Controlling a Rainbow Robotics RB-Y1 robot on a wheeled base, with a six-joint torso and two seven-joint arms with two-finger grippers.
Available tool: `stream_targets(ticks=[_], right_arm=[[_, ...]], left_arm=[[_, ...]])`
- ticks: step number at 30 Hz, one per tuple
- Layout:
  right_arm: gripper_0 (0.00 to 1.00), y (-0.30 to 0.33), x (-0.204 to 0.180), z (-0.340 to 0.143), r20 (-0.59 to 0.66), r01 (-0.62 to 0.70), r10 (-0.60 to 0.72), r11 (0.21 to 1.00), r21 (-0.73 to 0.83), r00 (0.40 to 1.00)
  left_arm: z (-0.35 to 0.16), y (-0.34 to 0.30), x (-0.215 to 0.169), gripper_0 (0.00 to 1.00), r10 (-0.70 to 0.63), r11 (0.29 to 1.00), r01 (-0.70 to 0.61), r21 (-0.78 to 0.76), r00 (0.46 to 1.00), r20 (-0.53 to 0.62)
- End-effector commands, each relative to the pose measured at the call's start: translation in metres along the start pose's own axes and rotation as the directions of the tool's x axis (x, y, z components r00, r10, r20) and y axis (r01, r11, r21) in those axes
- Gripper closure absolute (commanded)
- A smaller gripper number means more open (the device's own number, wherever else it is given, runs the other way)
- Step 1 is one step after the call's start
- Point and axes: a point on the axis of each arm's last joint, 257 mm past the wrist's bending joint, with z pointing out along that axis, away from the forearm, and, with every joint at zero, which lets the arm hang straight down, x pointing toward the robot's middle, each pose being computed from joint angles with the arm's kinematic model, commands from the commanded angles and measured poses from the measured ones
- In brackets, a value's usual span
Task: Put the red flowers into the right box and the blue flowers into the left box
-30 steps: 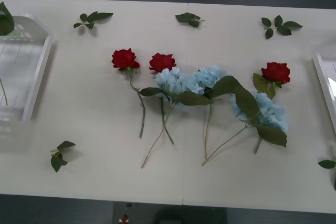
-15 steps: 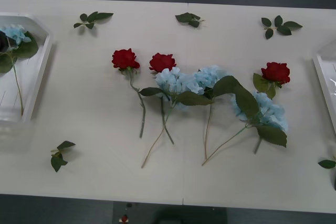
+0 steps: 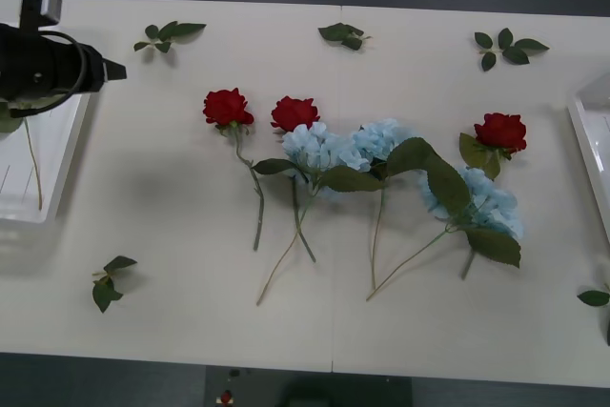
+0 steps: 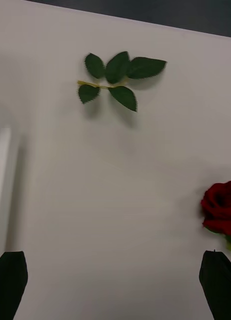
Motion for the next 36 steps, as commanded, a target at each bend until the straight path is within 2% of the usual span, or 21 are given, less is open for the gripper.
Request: stream_targets(ticks=[1, 7, 12, 19, 24, 36], right_arm=[[0.08, -0.007, -0.018, -0.007, 0.033, 0.040, -0.041, 0.999, 0.013, 0.999], [0.06, 0.007, -0.035, -0.023, 0.016, 0.057, -0.057, 0.998, -0.032, 0.998], [0.06, 0.038, -0.044, -0.058, -0.059, 0.050, -0.059, 0.988, -0.143, 0.997], [0.06, 0.117, -0.031, -0.088, -0.191, -0.112, 0.047, 0.932, -0.344, 0.980], [0.07, 0.171, -0.018, -0.087, -0.258, -0.219, 0.114, 0.878, -0.426, 0.959], [0.06, 0.264, 0.023, -0.060, -0.302, -0.193, 0.062, 0.884, -0.426, 0.951]], left_arm=[[0.008, -0.046, 0.012, 0.00, 0.014, 0.998, -0.012, 0.065, 1.000, -0.019], [0.021, -0.082, 0.028, 0.00, 0.034, 0.995, -0.030, 0.097, 0.999, -0.040], [0.036, -0.103, 0.046, 0.00, 0.033, 0.995, -0.025, 0.097, 0.997, -0.073], [0.054, -0.125, 0.072, 0.00, 0.076, 0.995, -0.068, 0.070, 0.989, -0.125], [0.072, -0.141, 0.080, 0.00, 0.082, 0.996, -0.077, 0.039, 0.988, -0.134], [0.101, -0.167, 0.084, 0.00, 0.096, 0.995, -0.101, -0.024, 0.984, -0.153]])
